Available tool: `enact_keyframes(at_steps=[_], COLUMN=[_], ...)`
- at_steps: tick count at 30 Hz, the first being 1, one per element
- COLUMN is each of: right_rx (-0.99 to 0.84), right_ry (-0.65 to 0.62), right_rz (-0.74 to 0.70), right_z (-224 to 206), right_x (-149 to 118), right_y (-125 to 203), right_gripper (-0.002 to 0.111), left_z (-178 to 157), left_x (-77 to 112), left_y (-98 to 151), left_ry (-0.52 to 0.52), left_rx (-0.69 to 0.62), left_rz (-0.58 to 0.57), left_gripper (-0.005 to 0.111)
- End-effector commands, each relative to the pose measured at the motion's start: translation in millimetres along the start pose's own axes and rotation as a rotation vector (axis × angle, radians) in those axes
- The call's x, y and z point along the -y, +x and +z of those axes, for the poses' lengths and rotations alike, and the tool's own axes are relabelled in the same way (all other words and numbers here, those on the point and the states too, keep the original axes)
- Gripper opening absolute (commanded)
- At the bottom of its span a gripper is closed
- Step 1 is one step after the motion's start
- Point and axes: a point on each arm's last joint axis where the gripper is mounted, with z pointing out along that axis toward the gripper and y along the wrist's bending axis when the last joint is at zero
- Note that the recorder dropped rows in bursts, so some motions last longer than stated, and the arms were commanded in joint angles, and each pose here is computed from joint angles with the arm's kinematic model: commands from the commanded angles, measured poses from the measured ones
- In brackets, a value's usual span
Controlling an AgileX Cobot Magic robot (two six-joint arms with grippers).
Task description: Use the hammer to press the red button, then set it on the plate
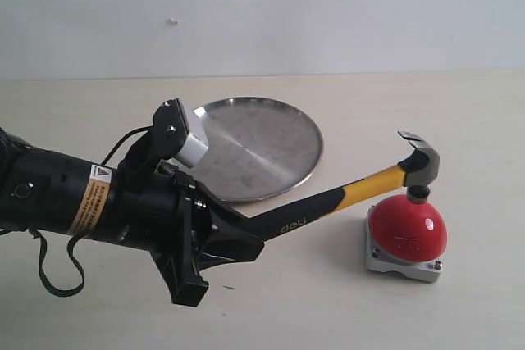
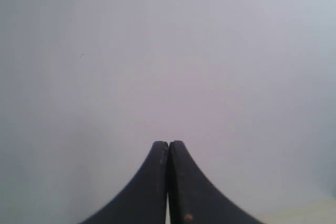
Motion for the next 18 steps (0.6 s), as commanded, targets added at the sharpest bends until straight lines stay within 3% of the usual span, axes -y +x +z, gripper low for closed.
enact_keyframes(at_steps=[1,11,18], right_rx=[0.005,0.005,0.005], right_ry=[-0.003,-0.003,-0.003], right_rz=[-0.006,-0.006,-0.006], right_z=[-1,-1,-1], right_x=[0,0,0], right_y=[0,0,0], right_gripper=[0.000,0.000,0.000], left_z=[-4,-4,-29], left_x=[3.2,5.6,19.3], left_y=[-12,-14,-41], left_ry=[0.014,0.038,0.019], left_rx=[0.072,0.089,0.228], left_rz=[-0.023,-0.012,0.074], left_gripper=[0.000,0.000,0.000])
